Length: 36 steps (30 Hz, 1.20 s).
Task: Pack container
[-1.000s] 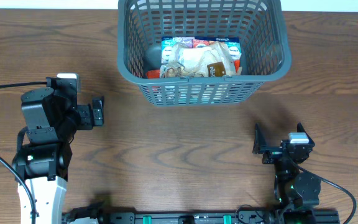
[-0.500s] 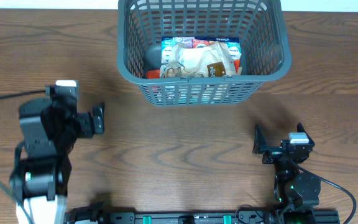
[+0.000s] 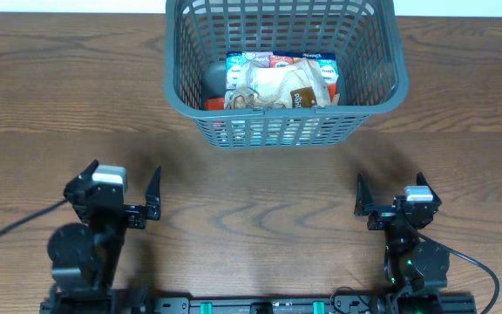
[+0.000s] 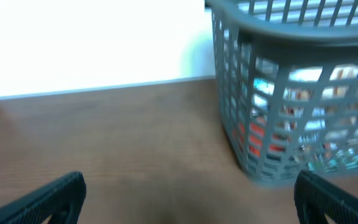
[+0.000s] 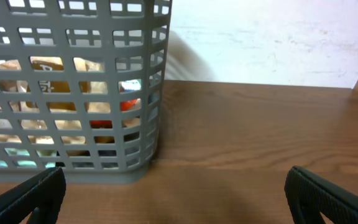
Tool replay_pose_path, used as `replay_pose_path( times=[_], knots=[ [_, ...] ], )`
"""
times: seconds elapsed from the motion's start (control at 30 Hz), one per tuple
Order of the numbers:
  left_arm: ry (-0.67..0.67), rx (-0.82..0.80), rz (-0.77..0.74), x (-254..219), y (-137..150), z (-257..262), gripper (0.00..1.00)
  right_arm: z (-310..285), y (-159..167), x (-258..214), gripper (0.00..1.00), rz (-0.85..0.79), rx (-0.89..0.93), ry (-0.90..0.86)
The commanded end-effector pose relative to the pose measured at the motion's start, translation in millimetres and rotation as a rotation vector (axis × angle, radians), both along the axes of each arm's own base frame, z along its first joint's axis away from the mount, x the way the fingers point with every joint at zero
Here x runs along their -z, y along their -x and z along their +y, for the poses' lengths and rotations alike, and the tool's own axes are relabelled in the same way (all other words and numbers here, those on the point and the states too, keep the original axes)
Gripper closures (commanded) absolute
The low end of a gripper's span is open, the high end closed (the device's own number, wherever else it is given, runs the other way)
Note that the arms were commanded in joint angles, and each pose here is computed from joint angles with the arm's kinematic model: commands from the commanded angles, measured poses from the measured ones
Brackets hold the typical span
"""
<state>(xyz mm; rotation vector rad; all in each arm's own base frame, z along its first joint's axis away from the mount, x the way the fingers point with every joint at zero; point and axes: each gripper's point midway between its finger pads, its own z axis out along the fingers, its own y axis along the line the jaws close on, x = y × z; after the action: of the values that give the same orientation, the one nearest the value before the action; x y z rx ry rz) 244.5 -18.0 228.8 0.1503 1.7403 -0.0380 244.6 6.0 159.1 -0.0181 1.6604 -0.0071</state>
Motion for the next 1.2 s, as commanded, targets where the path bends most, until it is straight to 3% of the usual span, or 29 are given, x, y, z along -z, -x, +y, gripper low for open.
replay_pose_path(
  times=[0.0, 0.23, 0.67, 1.17],
  knots=[
    [0.013, -0.006, -0.089, 11, -3, 0, 0.01, -1, 0, 2, 0.01, -0.001, 0.007, -0.013],
    [0.01, -0.059, -0.232, 38, -7, 10, 0.01, -1, 0, 2, 0.01, -0.001, 0.007, -0.013],
    [0.064, -0.231, -0.018, 93, 2, 37, 0.01, -1, 0, 2, 0.01, -0.001, 0.007, -0.013],
    [0.078, -0.195, -0.017, 93, 1, 31, 0.01, -1, 0, 2, 0.01, -0.001, 0.007, -0.013]
  ],
)
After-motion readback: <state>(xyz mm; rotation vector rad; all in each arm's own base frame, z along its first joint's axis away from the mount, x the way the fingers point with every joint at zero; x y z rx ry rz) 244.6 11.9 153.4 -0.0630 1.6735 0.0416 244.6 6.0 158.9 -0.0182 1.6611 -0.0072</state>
